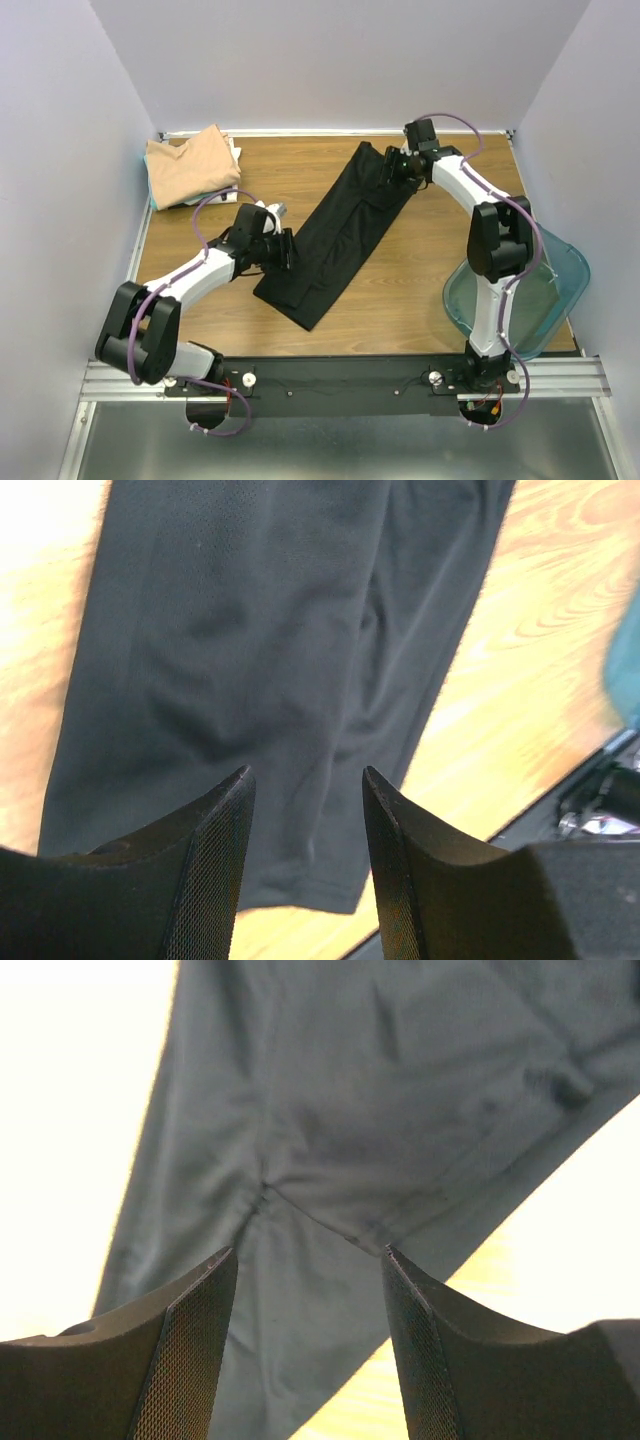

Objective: Fold and stack the t-shirts
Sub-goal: Fold the tshirt

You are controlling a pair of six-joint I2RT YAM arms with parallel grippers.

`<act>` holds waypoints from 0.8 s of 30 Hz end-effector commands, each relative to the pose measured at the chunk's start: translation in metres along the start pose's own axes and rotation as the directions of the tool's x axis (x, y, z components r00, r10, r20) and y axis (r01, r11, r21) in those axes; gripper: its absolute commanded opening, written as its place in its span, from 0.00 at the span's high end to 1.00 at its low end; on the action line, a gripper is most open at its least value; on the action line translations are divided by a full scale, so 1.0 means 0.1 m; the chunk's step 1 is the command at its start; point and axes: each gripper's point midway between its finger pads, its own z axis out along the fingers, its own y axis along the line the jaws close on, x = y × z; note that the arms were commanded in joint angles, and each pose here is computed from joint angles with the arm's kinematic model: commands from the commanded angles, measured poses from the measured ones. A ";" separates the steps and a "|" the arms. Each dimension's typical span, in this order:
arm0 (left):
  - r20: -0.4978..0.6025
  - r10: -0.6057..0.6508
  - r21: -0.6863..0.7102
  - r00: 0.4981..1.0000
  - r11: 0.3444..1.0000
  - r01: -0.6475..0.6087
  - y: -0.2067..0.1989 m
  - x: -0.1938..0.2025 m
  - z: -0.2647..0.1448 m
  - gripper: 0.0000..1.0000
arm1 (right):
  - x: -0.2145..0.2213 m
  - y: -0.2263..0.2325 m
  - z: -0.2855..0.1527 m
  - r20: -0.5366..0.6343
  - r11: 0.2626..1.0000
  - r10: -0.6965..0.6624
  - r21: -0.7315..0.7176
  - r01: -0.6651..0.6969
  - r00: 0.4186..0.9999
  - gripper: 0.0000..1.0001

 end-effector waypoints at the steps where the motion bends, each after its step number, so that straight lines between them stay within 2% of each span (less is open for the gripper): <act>1: -0.029 0.075 -0.035 0.997 0.997 -0.076 0.06 0.05 0.12 0.45 | 0.41 -0.19 0.22 -0.107 0.999 0.004 0.035 0.000 0.994 0.34; 10: -0.119 0.067 -0.060 0.991 0.995 -0.074 0.16 0.43 0.18 0.46 | 0.48 -0.40 0.60 -0.128 0.994 0.010 0.110 0.004 0.992 0.33; 20: -0.210 0.023 -0.013 0.977 1.000 -0.026 0.02 1.02 0.26 0.46 | 0.54 -0.53 1.02 -0.161 0.991 0.009 0.132 0.013 0.987 0.33; 24: -0.222 0.030 0.049 0.974 0.999 -0.020 -0.19 1.14 0.25 0.46 | 0.51 -0.51 1.12 -0.161 0.994 0.003 0.113 0.015 0.987 0.33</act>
